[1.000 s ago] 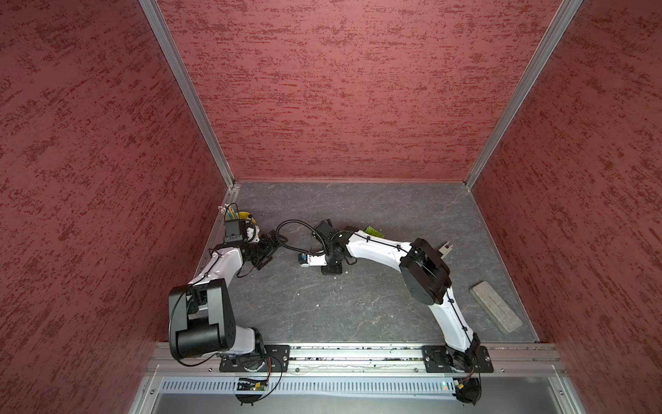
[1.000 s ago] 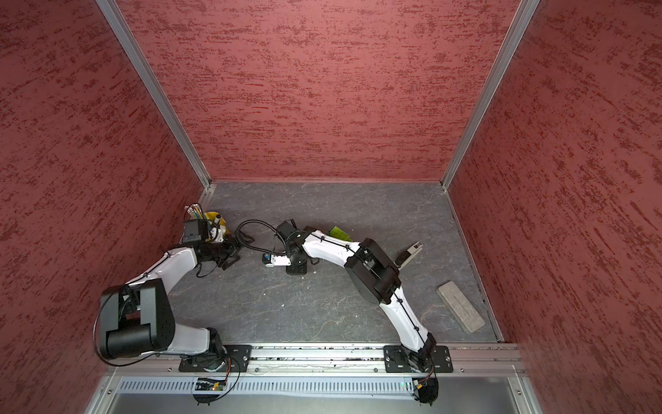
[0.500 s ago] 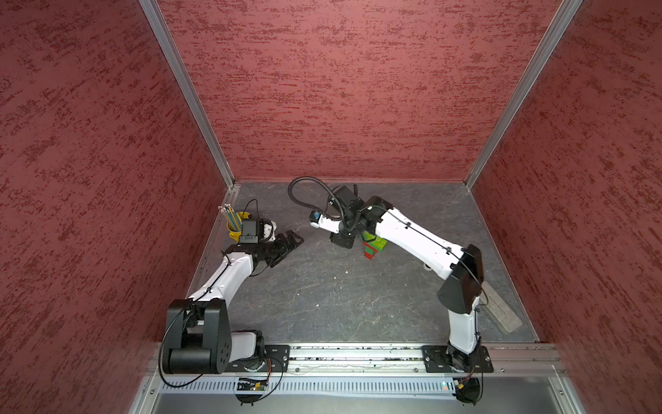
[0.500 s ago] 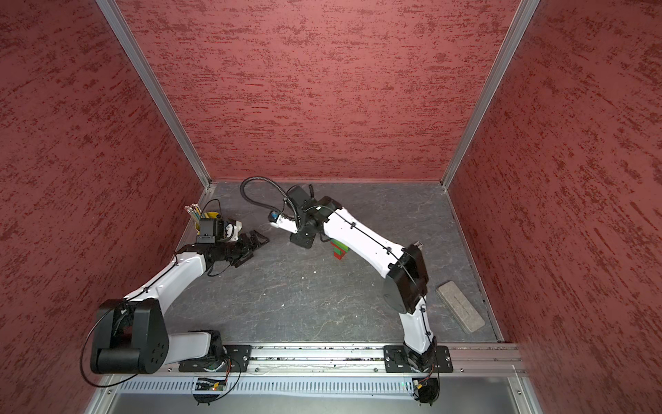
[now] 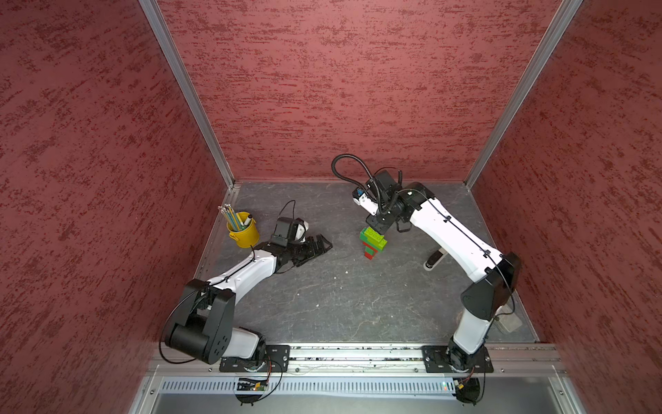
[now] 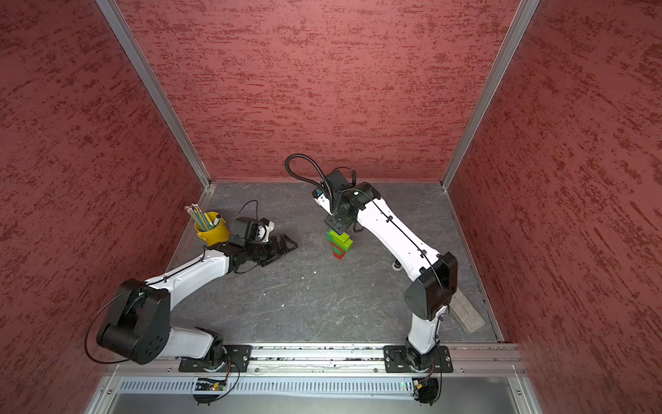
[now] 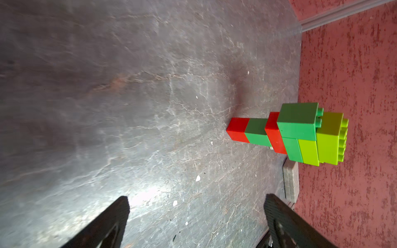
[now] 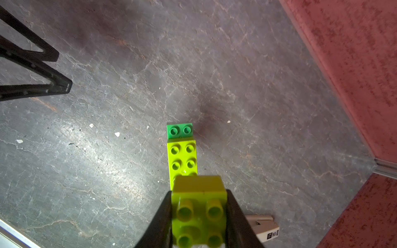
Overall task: Assemble a spoon with lego
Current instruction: Assemble the lego brick with the lego brick.
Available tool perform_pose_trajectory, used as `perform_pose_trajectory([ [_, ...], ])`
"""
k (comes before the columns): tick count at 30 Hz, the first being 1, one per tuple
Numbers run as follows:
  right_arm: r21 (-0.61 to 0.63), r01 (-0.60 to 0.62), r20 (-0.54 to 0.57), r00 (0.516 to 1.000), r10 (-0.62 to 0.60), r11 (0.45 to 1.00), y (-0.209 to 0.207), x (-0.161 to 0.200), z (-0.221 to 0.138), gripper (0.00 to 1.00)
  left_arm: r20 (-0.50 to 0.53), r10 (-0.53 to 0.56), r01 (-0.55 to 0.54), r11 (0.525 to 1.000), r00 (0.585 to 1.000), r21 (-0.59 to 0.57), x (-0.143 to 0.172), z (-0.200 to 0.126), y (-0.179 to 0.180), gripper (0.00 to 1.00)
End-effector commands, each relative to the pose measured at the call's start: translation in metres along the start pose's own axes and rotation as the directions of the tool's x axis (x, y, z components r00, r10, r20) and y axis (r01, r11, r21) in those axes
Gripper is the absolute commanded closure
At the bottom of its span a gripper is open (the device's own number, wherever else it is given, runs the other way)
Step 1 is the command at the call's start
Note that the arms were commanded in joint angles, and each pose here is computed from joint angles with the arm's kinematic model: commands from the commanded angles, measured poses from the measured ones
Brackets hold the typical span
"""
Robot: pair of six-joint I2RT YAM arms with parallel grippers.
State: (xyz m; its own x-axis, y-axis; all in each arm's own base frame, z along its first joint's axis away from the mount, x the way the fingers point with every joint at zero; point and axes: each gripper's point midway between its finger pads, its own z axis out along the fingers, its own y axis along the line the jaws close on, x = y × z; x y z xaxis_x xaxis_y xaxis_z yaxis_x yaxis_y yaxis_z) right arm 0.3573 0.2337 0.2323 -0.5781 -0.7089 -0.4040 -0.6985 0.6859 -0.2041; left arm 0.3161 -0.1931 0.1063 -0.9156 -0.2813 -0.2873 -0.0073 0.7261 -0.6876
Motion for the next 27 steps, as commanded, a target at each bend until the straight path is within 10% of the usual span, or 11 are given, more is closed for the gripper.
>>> perform_pose_trajectory([
  [1, -0.009, -0.048, -0.016, 0.999, 0.048, 0.999, 0.000, 0.005, 0.002, 0.72, 0.022, 0.028, -0.029, 0.999, 0.999, 0.035, -0.005, 0.009, -0.016, 0.00],
  [27, -0.090, -0.042, -0.064, 0.997, 0.037, 0.995, 0.009, 0.018, 0.039, 0.74, -0.019, 0.050, -0.049, 0.998, 0.999, 0.046, 0.021, 0.031, -0.025, 0.00],
])
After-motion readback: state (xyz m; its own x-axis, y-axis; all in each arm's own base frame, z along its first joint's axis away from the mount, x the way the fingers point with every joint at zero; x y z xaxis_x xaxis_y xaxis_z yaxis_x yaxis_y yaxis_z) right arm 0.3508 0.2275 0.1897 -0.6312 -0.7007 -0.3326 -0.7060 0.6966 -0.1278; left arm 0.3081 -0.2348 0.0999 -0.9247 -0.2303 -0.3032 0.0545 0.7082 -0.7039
